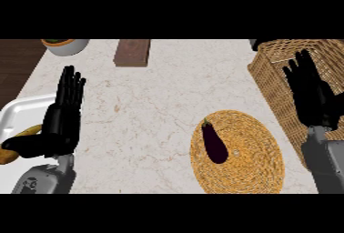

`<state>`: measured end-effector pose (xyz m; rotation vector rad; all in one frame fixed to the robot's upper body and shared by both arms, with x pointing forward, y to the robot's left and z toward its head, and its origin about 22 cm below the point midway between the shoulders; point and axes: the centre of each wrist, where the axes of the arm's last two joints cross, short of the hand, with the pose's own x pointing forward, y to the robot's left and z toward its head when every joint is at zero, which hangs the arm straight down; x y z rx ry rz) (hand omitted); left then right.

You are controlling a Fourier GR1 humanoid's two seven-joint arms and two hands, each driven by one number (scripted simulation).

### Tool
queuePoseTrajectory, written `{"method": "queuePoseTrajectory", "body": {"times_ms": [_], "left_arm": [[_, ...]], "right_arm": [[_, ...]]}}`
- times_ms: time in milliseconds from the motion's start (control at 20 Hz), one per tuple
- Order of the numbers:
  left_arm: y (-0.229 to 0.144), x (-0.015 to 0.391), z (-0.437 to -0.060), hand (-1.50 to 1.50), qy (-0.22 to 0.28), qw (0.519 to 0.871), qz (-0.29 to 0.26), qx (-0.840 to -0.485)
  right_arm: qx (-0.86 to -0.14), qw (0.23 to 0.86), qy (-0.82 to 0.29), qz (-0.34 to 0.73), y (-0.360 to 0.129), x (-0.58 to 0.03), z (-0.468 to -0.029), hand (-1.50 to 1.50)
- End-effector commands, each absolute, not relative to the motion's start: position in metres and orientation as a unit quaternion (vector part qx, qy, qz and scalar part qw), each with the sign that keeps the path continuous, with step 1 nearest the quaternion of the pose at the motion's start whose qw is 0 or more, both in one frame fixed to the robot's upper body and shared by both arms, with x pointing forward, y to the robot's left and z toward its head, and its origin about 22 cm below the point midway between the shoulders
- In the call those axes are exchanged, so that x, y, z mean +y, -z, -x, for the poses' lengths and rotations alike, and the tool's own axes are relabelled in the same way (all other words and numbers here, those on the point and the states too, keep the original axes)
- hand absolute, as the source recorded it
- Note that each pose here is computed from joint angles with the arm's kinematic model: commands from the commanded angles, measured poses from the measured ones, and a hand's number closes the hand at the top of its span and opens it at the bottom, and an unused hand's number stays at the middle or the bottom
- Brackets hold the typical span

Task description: Pick the eggplant from the placemat and place it in the basket

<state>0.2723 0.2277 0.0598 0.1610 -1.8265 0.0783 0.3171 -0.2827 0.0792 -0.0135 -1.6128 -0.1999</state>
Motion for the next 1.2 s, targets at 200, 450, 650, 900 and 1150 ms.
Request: {"method": "queuePoseTrajectory", "body": {"times_ms": [200,450,650,900,1150], "left_arm": [[-0.044,0.236,-0.262,0.0,-0.018,0.638,-0.075,-0.766],[-0.037,0.221,-0.257,0.0,-0.004,0.665,-0.024,-0.746],[-0.032,0.229,-0.257,0.0,-0.006,0.67,-0.04,-0.741],[-0.024,0.232,-0.251,0.0,-0.02,0.685,-0.045,-0.727],[-0.021,0.239,-0.246,0.0,-0.025,0.686,-0.06,-0.724]], "right_arm": [[-0.779,0.562,-0.228,0.159,-0.105,-0.223,-0.3,1.5],[-0.703,0.512,-0.459,0.184,-0.044,-0.175,-0.27,-1.5],[-0.728,0.482,-0.41,0.265,-0.012,-0.123,-0.252,-1.5],[-0.67,0.432,-0.414,0.44,-0.011,-0.139,-0.275,-1.5],[-0.56,0.421,-0.449,0.554,-0.012,-0.125,-0.283,-1.5]]}}
